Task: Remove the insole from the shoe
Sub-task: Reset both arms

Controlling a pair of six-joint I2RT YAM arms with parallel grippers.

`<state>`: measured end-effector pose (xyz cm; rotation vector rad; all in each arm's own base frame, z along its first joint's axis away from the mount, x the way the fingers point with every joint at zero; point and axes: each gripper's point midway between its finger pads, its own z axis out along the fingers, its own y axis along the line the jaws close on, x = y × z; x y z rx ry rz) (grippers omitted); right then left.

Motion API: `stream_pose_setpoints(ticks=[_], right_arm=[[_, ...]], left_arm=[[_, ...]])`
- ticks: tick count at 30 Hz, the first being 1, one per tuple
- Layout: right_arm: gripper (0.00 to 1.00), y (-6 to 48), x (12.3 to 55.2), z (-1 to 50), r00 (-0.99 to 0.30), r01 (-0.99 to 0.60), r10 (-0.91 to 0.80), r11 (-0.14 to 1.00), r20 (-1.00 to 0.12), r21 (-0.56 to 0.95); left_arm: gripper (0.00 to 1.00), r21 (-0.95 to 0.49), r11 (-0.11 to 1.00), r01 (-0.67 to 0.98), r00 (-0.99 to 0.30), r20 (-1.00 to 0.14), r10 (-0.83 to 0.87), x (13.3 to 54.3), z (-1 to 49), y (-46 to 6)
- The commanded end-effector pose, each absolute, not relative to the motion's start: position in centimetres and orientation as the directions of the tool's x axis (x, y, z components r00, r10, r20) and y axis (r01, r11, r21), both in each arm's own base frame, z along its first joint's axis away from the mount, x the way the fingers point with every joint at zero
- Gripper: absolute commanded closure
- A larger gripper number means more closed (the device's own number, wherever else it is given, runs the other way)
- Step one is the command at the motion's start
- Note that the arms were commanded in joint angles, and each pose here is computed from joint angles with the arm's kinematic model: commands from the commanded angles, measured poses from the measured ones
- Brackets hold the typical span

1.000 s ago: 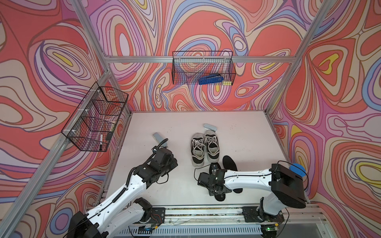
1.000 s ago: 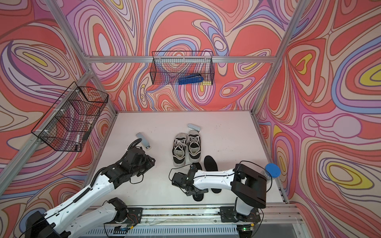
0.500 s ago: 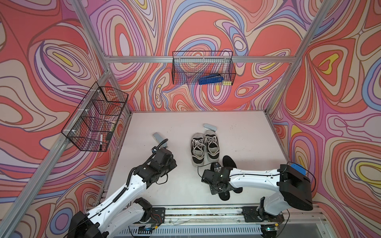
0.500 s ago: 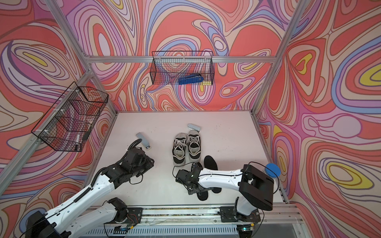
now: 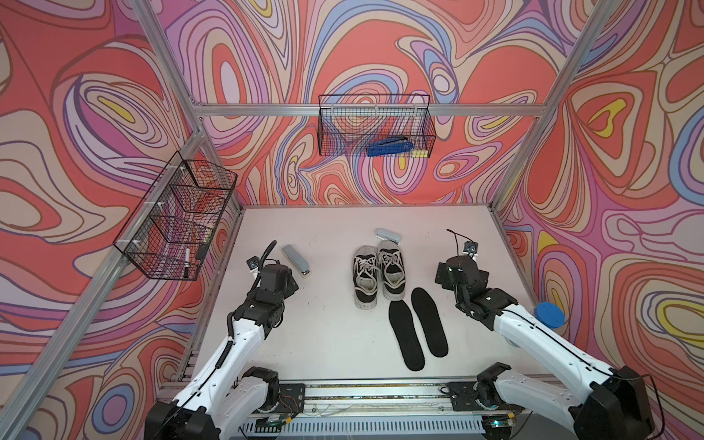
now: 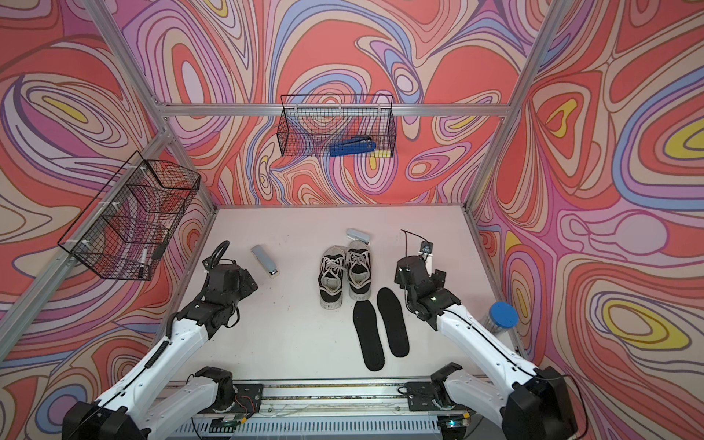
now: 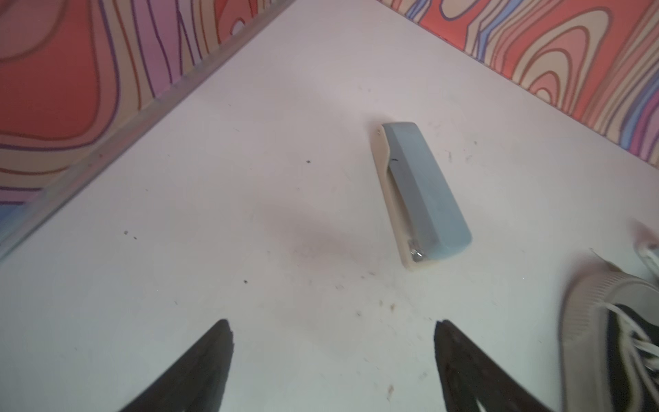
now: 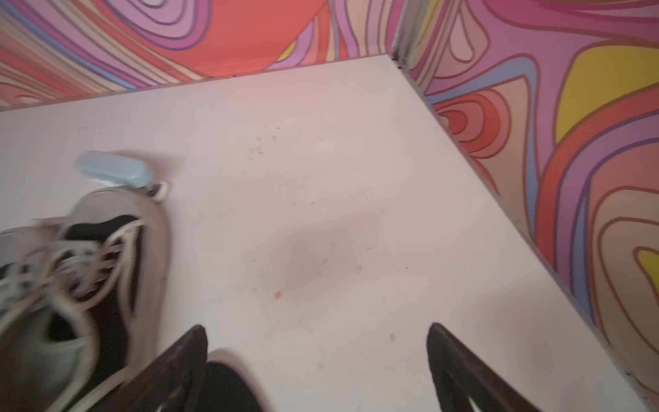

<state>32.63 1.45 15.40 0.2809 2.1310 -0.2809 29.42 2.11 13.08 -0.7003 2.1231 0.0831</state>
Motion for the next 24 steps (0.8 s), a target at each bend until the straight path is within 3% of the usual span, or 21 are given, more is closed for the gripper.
stream_pose_setpoints(ticks=[1,6,11,13,17,21,24], right_arm=[[0.02,-0.4,36.8,15.6,-0.411,0.232,-0.010,0.966,-0.912,-0.115],[0.02,-0.7,40.2,11.8,-0.378,0.166,-0.009,0.983,-0.926,-0.078],[0.02,-0.5,41.8,12.0,-0.232,0.116,-0.020,0.992,-0.972,-0.048],[0.02,-0.7,42.4,9.7,-0.242,0.080,-0.004,0.997,-0.970,-0.024],[0.02,-2.1,42.4,9.5,-0.267,0.098,0.073,0.994,-0.961,0.048],[0.02,-2.5,42.5,9.7,-0.258,0.115,0.066,0.993,-0.964,0.037],[0.02,-2.4,42.3,9.7,-0.253,0.114,0.068,0.993,-0.965,0.040]], left_arm=[[0.01,-0.141,0.858,-0.493,-0.407,-0.834,-0.371,30.8,13.0,3.9],[0.00,-0.038,0.910,-0.414,-0.425,-0.875,-0.230,33.1,13.9,3.7],[0.00,0.008,0.941,-0.340,-0.455,-0.877,-0.157,34.8,11.9,3.5],[0.00,0.014,0.956,-0.293,-0.438,-0.891,-0.121,35.4,11.3,3.0],[0.00,-0.007,0.977,-0.211,-0.386,-0.918,-0.089,36.4,11.1,1.8],[0.00,0.063,0.987,-0.147,-0.356,-0.934,0.007,38.2,11.5,1.2],[0.00,0.030,0.994,-0.109,-0.325,-0.946,-0.007,38.5,9.9,1.2]])
